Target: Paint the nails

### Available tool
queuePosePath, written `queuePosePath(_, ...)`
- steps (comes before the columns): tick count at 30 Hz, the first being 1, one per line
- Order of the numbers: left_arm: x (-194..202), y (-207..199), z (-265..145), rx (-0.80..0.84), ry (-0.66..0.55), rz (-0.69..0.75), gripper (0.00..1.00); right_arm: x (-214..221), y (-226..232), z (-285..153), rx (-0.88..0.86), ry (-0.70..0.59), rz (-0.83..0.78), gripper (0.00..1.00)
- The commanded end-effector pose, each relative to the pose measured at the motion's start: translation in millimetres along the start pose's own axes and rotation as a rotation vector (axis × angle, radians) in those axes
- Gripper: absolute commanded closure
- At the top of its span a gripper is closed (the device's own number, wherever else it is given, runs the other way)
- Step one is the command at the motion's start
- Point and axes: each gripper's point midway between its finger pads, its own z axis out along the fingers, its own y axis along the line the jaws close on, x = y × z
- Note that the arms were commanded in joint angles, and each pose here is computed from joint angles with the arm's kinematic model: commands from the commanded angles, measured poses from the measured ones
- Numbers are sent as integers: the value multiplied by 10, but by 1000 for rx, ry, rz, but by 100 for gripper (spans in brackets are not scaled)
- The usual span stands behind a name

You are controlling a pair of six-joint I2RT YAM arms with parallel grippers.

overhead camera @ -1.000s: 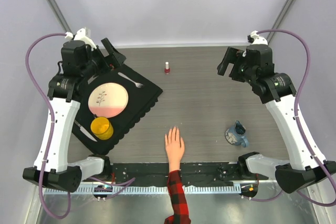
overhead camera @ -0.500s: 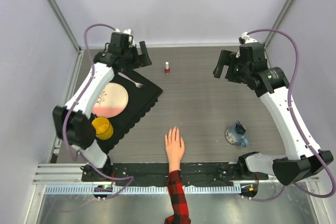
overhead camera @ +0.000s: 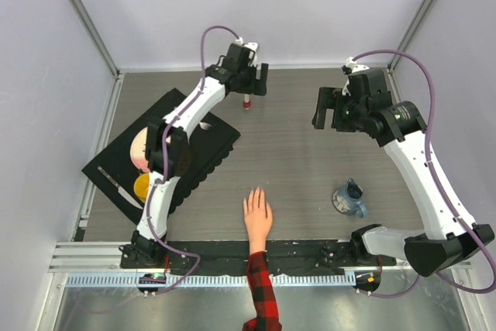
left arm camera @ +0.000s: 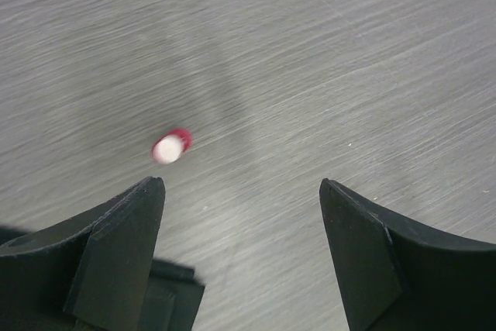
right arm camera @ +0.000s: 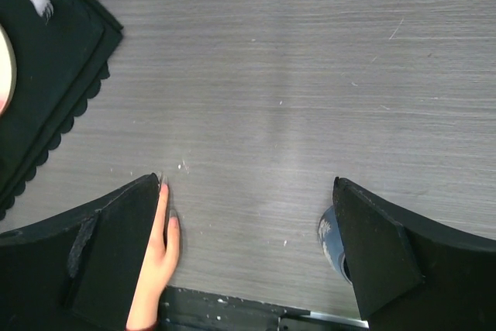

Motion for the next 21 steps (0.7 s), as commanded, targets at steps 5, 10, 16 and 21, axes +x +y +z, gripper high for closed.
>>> queuePosePath(5,-229,-32,194,-41,-86,104,16,-20,34,-315,-41,-48,-65,1)
queuePosePath(10,-164,109,208,-115,-68,117,16,-21,54,-275,-47,-35,-68,1)
queuePosePath(16,-98,205,294,-146,-54,120,16,-28,79,-237,-55,-27,-71,1)
queuePosePath(21,-15,292,377,-173,-30,112,23,-20,82,-231,-60,-26,-79,1)
